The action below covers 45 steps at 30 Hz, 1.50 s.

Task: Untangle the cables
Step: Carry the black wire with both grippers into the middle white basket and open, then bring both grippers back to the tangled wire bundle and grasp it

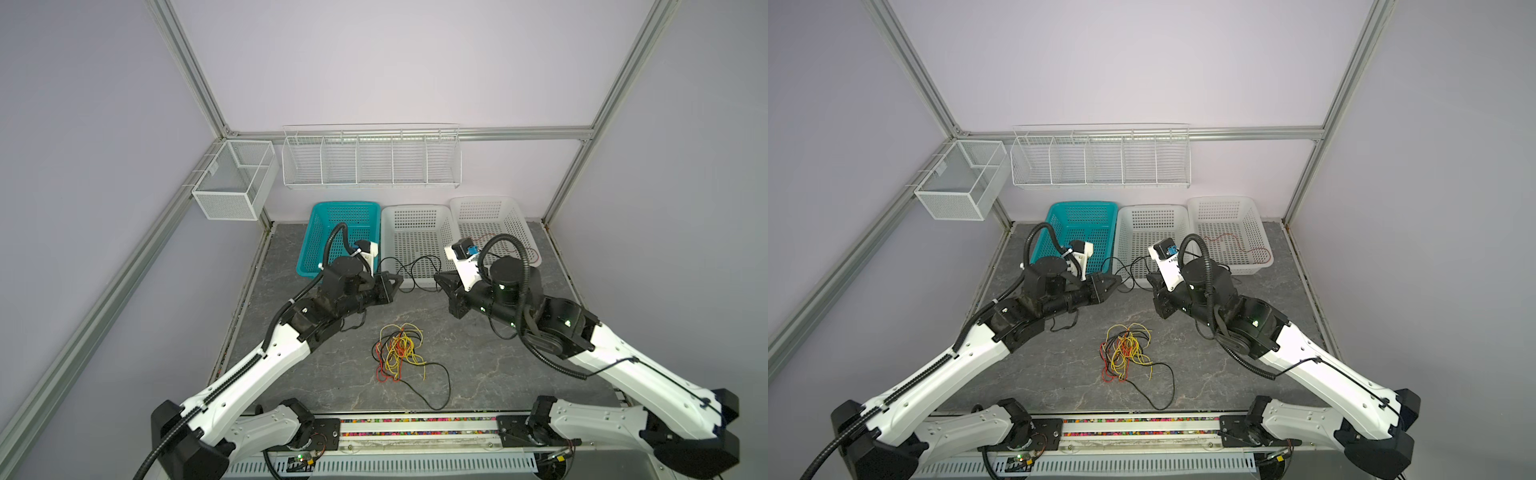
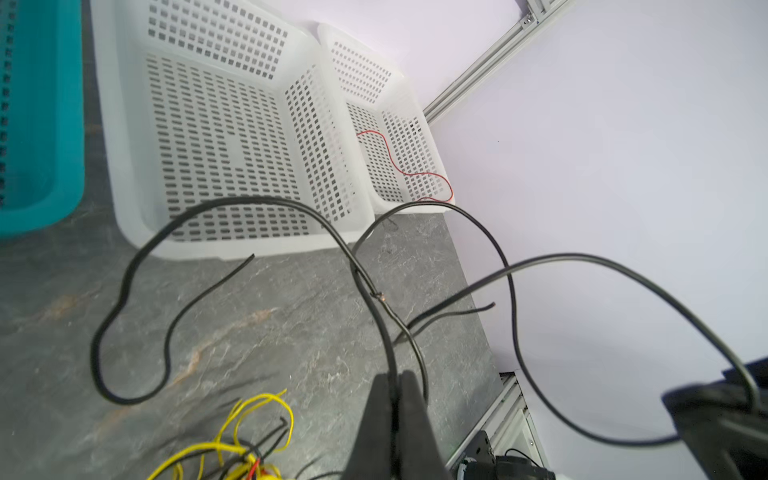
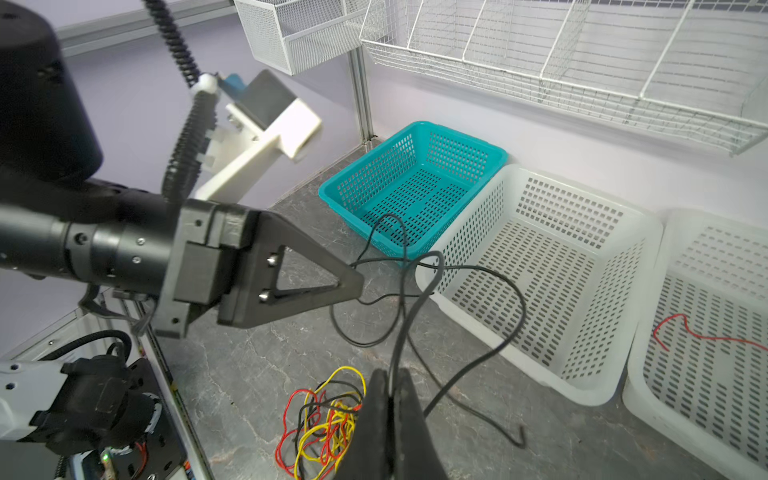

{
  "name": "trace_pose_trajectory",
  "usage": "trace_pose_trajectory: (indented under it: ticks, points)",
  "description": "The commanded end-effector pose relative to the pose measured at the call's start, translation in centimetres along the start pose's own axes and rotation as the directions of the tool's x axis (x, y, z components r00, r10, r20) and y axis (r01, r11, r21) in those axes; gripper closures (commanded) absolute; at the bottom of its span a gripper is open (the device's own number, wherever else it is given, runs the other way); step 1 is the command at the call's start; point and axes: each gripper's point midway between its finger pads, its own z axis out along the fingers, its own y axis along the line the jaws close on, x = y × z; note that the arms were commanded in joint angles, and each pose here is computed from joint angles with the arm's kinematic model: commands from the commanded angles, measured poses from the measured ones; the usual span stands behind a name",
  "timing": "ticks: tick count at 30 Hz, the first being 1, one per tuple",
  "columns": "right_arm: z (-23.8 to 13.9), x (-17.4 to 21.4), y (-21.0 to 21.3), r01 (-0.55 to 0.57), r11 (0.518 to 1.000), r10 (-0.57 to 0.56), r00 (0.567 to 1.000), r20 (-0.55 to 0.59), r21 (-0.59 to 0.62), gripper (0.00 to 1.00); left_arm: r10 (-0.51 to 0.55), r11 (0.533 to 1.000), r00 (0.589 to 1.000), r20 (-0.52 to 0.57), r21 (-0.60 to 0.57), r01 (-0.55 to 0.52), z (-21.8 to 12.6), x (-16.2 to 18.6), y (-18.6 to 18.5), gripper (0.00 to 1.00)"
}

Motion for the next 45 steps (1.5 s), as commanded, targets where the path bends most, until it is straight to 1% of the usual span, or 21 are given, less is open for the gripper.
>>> trace_pose_trajectory:
  ticks: [1,4,8,11,14,16,18,19,21,24,26,27,28,31,34,36,39,42,45]
  points:
    - [1.6,-1.8,-0.8,0.028,1.000,-0.029,0.999,0.027,0.010,0.94,0.071,0.997,0.995,-0.077,0.040,-0.068,2.3,-1.0,-0.7,1.00]
    - [4.0,-1.8,-3.3,-0.013,0.999,0.012,1.000,0.010,0.041,0.94,0.090,0.996,0.991,-0.101,0.027,-0.088,5.0,-2.6,-0.1,1.00]
    - [7.5,-1.5,-7.2,-0.093,0.993,0.095,0.995,-0.029,0.070,0.94,0.106,0.994,0.987,-0.122,-0.016,-0.108,8.6,-4.6,1.8,1.00]
    - [10.1,-0.6,-9.3,-0.134,0.988,0.139,0.988,-0.068,0.073,0.94,0.111,0.991,0.985,-0.130,-0.065,-0.121,11.1,-5.6,3.8,1.00]
    - [12.3,-0.2,-10.9,-0.161,0.984,0.166,0.984,-0.069,0.076,0.94,0.130,0.982,0.980,-0.150,-0.117,-0.149,13.6,-6.1,5.6,1.00]
    - [13.8,0.4,-11.8,-0.167,0.982,0.175,0.981,-0.084,0.088,0.94,0.136,0.975,0.974,-0.183,-0.150,-0.165,15.2,-6.0,6.8,0.91]
    - [15.2,1.4,-12.7,-0.179,0.978,0.192,0.973,-0.124,0.110,0.94,0.153,0.966,0.963,-0.223,-0.171,-0.193,16.4,-5.9,7.7,0.84]
    - [16.0,2.2,-13.1,-0.188,0.975,0.204,0.968,-0.148,0.117,0.93,0.153,0.963,0.960,-0.235,-0.183,-0.198,16.8,-5.9,7.9,0.79]
    - [16.9,3.3,-13.7,-0.200,0.971,0.222,0.958,-0.182,0.130,0.90,0.154,0.958,0.959,-0.237,-0.203,-0.204,17.0,-6.3,8.2,0.66]
    - [17.2,4.3,-14.1,-0.200,0.970,0.225,0.953,-0.203,0.137,0.80,0.184,0.944,0.961,-0.205,-0.237,-0.231,16.1,-7.4,8.0,0.52]
    - [16.8,4.2,-14.3,-0.201,0.969,0.227,0.956,-0.188,0.145,0.78,0.211,0.934,0.960,-0.184,-0.251,-0.254,15.0,-8.2,7.6,0.42]
    - [16.6,4.1,-14.5,-0.206,0.966,0.232,0.956,-0.177,0.155,0.77,0.219,0.931,0.960,-0.177,-0.257,-0.260,14.5,-8.3,7.4,0.39]
    - [16.2,3.8,-14.7,-0.212,0.963,0.239,0.957,-0.165,0.164,0.74,0.228,0.928,0.960,-0.164,-0.261,-0.265,13.9,-8.6,7.2,0.37]
    - [15.0,2.7,-14.4,-0.218,0.963,0.242,0.959,-0.147,0.159,0.56,0.234,0.924,0.966,-0.109,-0.285,-0.255,11.7,-9.4,6.6,0.33]
    - [13.0,2.0,-13.5,-0.243,0.960,0.262,0.955,-0.140,0.140,0.45,0.211,0.924,0.976,-0.046,-0.318,-0.214,9.1,-9.3,6.6,0.30]
    - [11.2,2.1,-12.6,-0.265,0.956,0.281,0.951,-0.131,0.123,0.38,0.188,0.926,0.982,-0.017,-0.329,-0.183,7.2,-8.5,6.8,0.29]
    - [8.6,3.3,-10.1,-0.290,0.955,0.296,0.944,-0.145,0.057,0.31,0.137,0.929,0.991,-0.001,-0.348,-0.129,4.4,-6.0,7.7,0.28]
    - [6.2,6.0,-6.8,-0.293,0.956,0.281,0.939,-0.200,-0.029,0.26,0.100,0.930,0.995,0.000,-0.356,-0.093,1.7,-2.8,8.6,0.28]
    - [4.3,9.4,-3.2,-0.277,0.953,0.239,0.935,-0.261,-0.121,0.24,0.072,0.932,0.997,-0.008,-0.356,-0.070,-0.6,0.7,9.1,0.28]
